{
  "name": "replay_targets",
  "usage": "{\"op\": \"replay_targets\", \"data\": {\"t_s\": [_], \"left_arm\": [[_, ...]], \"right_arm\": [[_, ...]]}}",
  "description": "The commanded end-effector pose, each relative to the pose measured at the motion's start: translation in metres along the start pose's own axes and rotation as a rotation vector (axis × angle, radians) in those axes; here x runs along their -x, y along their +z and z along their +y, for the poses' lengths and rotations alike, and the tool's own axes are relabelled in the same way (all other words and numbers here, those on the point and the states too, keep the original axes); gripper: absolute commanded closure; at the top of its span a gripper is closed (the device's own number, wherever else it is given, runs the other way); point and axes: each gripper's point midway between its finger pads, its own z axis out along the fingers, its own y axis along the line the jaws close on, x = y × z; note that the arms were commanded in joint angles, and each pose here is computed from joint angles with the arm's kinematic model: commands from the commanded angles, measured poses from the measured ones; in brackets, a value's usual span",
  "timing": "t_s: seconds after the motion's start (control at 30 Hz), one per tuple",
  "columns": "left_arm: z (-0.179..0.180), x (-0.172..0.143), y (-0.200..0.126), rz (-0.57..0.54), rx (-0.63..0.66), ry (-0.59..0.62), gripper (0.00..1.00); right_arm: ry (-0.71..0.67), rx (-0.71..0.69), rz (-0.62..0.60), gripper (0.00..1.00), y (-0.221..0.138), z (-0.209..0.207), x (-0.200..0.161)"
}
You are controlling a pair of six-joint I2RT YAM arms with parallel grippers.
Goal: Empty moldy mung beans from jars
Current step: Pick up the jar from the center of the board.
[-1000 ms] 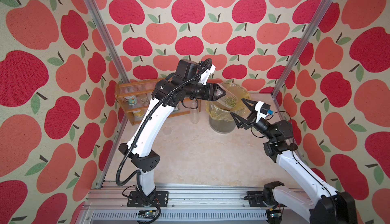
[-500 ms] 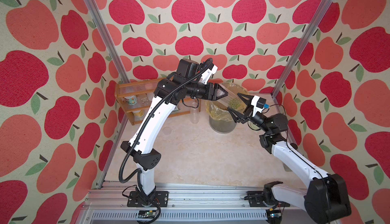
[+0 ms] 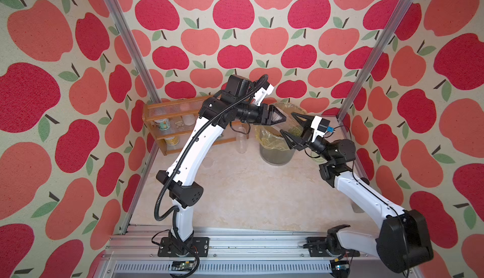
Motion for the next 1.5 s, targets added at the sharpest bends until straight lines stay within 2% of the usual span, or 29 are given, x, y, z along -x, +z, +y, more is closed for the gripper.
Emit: {"op": "replay_targets", "data": {"t_s": [0.0, 0.2, 0.47, 0.87, 1.47], "left_arm": [[-0.01, 0.005, 0.001, -0.004, -0.067, -0.008, 0.55], [-0.016, 0.005, -0.013, -0.017, -0.058, 0.011, 0.55], [-0.023, 0.003, -0.014, -0.005, -0.11, -0.001, 0.55], [-0.027, 0.0, -0.033, -0.025, -0.082, 0.032, 0.56], [-0.032, -0.003, -0.032, -0.005, -0.134, 0.014, 0.56]], "right_arm": [[-0.005, 0.004, -0.03, 0.12, 0.006, -0.002, 0.009], [-0.014, -0.045, -0.008, 0.1, -0.002, -0.011, 0.0], [-0.003, 0.016, -0.029, 0.11, 0.001, -0.003, 0.01], [-0.009, 0.001, 0.021, 0.09, -0.006, -0.007, -0.003], [0.027, 0.059, 0.007, 0.1, -0.002, -0.001, -0.001]]}}
